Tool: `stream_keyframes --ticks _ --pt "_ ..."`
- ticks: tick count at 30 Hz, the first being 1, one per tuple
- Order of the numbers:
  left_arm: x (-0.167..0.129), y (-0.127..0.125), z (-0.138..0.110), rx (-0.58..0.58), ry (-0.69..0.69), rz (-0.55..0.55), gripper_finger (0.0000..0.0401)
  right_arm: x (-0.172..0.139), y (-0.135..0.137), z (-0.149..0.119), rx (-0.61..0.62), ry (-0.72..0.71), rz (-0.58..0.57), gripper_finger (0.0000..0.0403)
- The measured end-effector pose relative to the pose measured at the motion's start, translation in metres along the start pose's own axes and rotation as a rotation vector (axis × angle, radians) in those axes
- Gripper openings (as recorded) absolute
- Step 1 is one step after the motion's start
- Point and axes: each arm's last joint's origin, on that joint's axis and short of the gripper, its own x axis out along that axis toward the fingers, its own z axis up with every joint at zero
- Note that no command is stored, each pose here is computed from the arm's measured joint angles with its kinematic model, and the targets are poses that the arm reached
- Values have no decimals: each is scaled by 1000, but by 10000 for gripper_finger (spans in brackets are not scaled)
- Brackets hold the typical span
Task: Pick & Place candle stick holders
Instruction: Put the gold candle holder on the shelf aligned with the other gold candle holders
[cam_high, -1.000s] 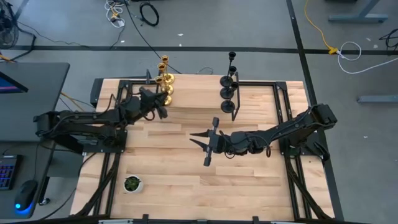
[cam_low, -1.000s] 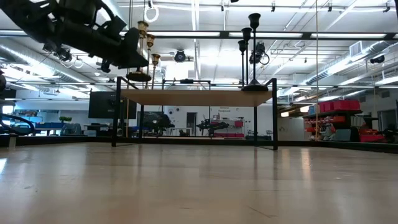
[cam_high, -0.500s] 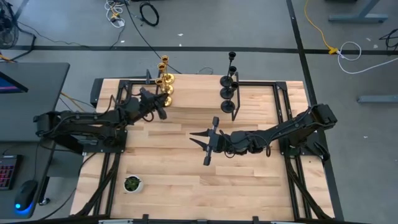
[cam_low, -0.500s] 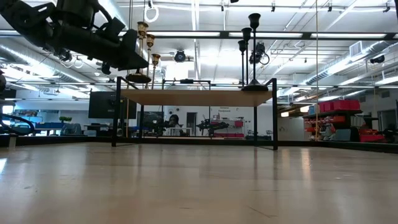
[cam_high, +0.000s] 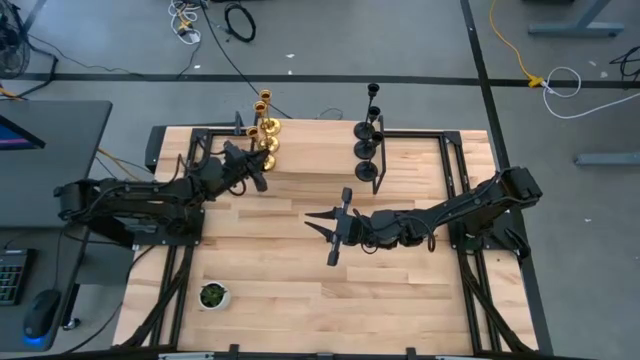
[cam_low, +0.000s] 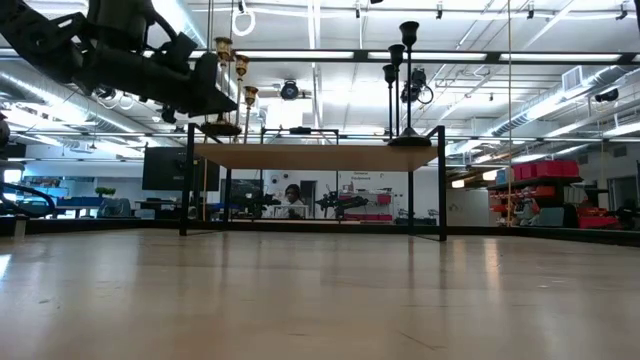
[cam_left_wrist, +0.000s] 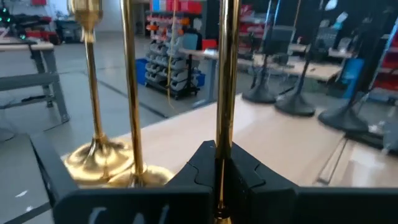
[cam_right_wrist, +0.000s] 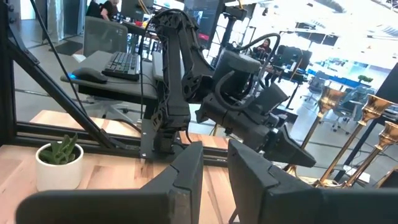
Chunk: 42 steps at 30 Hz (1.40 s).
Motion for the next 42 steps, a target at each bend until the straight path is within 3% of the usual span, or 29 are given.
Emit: stream_keyframes --ticks 6,13,24,32,42 --pt "11 2 -5 -15 -7 -31 11 0 0 1 -11 -8 -2 77" --pt "21 7 -14 11 14 19 11 0 0 1 -16 -7 -2 77" --pt "21 8 -16 36 40 0 11 0 0 0 -17 -5 -1 77" --pt "20 8 -16 32 42 0 40 0 0 0 -13 -5 -1 77" --pt "19 4 -16 33 35 -16 27 0 0 0 -16 1 1 77"
